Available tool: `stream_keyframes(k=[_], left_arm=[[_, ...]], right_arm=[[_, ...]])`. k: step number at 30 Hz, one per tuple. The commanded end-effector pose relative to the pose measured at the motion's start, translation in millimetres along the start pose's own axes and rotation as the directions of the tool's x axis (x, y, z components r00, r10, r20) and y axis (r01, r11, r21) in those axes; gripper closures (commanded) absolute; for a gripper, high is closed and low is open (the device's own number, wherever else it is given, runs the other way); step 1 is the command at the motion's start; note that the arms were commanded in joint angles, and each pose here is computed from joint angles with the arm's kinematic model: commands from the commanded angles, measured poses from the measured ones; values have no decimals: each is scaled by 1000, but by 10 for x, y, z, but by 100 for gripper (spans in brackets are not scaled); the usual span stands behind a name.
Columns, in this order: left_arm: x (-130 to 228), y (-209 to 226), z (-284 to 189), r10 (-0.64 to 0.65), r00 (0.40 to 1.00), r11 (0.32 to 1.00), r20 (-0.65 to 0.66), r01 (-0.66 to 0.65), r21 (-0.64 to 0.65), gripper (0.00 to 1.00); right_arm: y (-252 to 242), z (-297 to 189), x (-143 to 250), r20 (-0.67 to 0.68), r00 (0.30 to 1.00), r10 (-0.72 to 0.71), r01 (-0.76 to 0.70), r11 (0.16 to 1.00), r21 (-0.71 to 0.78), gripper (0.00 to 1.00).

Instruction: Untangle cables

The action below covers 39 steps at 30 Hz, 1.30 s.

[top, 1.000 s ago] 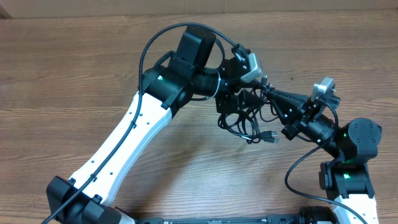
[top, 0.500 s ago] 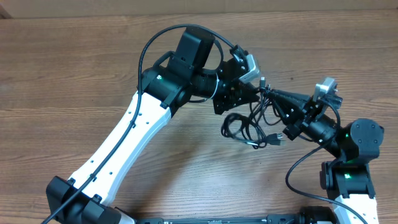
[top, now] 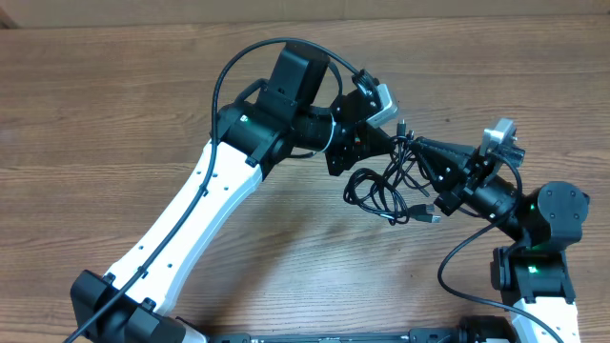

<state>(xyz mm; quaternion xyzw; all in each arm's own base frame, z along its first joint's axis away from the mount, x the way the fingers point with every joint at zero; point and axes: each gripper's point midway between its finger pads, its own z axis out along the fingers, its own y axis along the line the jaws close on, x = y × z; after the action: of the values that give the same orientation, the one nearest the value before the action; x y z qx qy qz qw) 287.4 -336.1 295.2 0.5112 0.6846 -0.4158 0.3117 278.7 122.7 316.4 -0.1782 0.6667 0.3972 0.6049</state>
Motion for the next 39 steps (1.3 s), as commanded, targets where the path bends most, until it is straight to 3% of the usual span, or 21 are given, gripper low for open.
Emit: stream_keyframes(k=[1, 7, 18, 20, 26, 28, 36, 39], left_arm=[[57, 167, -50, -58, 997, 991, -44, 52, -120, 96], [294, 501, -149, -215, 971, 924, -102, 168, -345, 96], [327, 499, -157, -224, 968, 921, -112, 173, -348, 96], [313, 468, -144, -214, 971, 930, -111, 168, -328, 96], [220, 234, -73, -117, 988, 980, -101, 98, -175, 96], [215, 223, -71, -110, 989, 982, -100, 92, -168, 96], [201, 211, -67, -104, 990, 983, -95, 88, -159, 96], [143, 100, -48, -53, 996, 995, -74, 47, -88, 96]], right_arm=[[-7, -22, -174, 40, 999, -28, 27, 999, 23, 96], [-6, -22, -175, 40, 999, -29, 28, 999, 22, 96], [-64, -20, -185, 48, 998, -34, 31, 998, 52, 96], [-90, -7, -162, 41, 999, -26, 24, 998, 54, 88], [-307, 79, 142, -65, 993, -101, 106, 992, 73, 43], [-341, 117, 239, -96, 985, -146, 150, 988, 46, 38], [-362, 175, 423, -140, 950, -278, 276, 960, -40, 38], [-372, 186, 478, -149, 932, -332, 326, 943, -64, 38]])
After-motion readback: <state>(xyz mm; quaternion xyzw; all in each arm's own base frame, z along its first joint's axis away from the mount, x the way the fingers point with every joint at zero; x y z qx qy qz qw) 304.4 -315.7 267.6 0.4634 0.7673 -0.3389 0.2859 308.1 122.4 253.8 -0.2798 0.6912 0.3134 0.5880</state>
